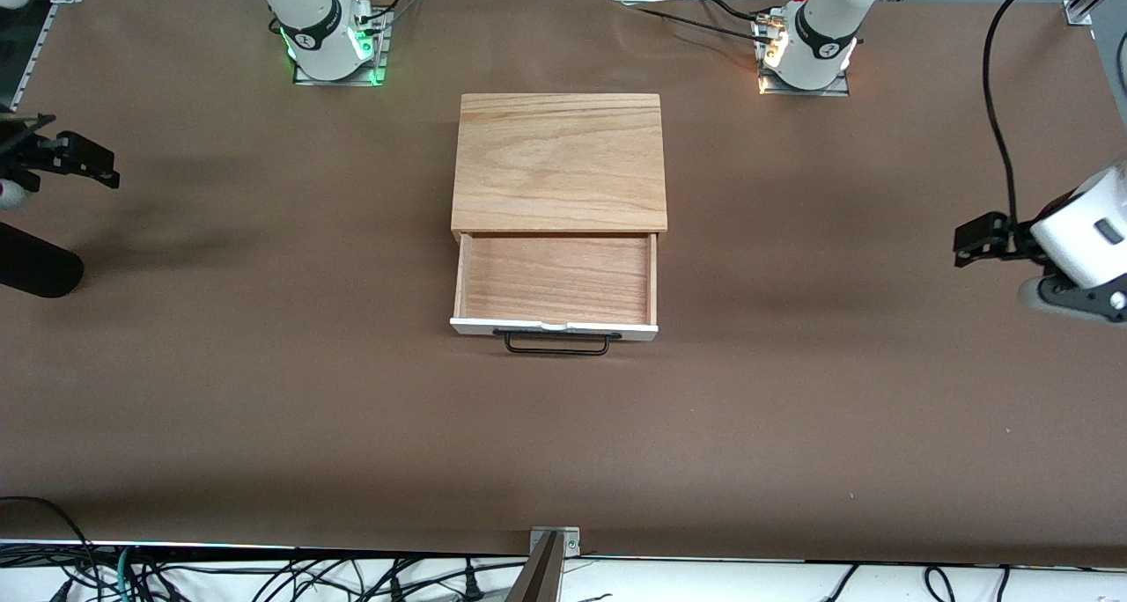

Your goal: Pull top drawer with both arms simultaneously

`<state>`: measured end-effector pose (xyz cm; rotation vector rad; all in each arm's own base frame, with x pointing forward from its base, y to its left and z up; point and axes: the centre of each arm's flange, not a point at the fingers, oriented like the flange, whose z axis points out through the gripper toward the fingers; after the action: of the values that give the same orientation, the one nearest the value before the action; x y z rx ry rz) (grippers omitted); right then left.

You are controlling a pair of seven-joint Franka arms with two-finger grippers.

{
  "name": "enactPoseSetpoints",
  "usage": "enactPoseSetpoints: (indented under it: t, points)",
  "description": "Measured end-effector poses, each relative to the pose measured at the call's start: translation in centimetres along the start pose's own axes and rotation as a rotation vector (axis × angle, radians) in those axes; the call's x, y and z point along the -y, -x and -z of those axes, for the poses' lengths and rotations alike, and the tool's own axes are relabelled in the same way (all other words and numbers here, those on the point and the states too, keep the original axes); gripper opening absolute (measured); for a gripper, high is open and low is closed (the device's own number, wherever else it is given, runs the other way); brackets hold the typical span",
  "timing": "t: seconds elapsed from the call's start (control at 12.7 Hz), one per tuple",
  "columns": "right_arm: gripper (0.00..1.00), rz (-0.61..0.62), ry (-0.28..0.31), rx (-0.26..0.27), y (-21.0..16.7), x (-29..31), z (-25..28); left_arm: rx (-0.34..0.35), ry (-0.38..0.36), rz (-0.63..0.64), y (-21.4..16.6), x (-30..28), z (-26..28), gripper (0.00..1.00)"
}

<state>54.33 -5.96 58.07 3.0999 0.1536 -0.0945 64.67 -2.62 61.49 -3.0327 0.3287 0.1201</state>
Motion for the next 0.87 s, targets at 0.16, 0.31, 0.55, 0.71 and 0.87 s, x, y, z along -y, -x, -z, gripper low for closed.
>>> enactPoseSetpoints:
  t: [0.16, 0.31, 0.55, 0.71, 0.87]
  points:
    - [1.00, 0.005, -0.030, -0.004, 0.1, 0.8, 0.3, 0.018, 0.018, 0.108, 0.9, -0.3, -0.1, 1.00]
    - [1.00, -0.009, -0.042, 0.004, -0.3, 0.4, -0.4, 0.044, 0.054, 0.166, 1.8, -1.7, -0.6, 1.00]
    - [1.00, -0.053, -0.077, -0.012, -1.7, -1.5, -2.0, 0.055, 0.080, 0.164, 3.7, -3.4, -0.6, 1.00]
    - [1.00, -0.046, -0.074, -0.019, -2.0, -1.1, -1.9, 0.049, 0.106, 0.159, 5.2, -4.0, -0.8, 1.00]
    - [1.00, -0.032, -0.067, -0.037, -2.2, -0.3, -1.3, 0.049, 0.126, 0.154, 6.3, -4.3, -1.0, 1.00]
